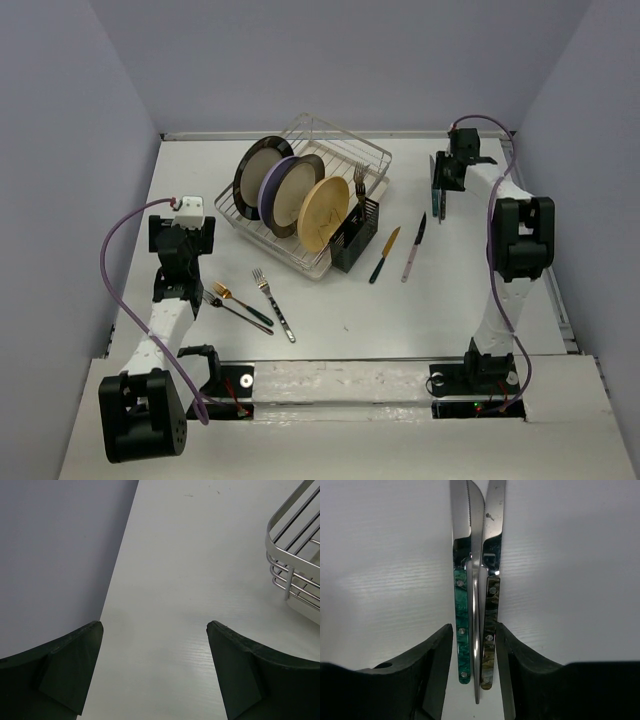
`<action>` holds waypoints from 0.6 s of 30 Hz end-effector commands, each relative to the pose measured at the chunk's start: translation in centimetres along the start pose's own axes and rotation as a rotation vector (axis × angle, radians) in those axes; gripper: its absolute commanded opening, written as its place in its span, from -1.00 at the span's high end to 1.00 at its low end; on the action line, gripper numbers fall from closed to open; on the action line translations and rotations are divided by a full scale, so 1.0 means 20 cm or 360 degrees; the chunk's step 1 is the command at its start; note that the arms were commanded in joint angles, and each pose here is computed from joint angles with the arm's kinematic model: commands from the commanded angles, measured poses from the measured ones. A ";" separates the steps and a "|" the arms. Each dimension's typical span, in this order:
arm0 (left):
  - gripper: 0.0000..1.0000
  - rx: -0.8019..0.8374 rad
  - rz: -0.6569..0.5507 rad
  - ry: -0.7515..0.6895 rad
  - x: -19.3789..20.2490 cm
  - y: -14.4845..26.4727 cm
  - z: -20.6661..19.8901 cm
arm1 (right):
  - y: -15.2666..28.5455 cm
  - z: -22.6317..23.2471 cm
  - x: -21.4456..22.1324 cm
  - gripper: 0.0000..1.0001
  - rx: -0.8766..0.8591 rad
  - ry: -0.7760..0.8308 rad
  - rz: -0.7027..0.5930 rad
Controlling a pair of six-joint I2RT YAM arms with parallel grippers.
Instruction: Sort the eating utensils into containers
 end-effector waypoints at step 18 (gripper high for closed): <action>-0.98 -0.0067 -0.0077 0.0016 -0.04 -0.01 0.03 | -0.26 -0.13 0.08 0.38 0.0147 0.0019 0.0172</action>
Point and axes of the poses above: each gripper's point midway between its finger pads, its own y axis back along the fingers, its own z axis along the line the jaws close on, x = y × z, the point moved 5 cm from there along y, back along the fingers
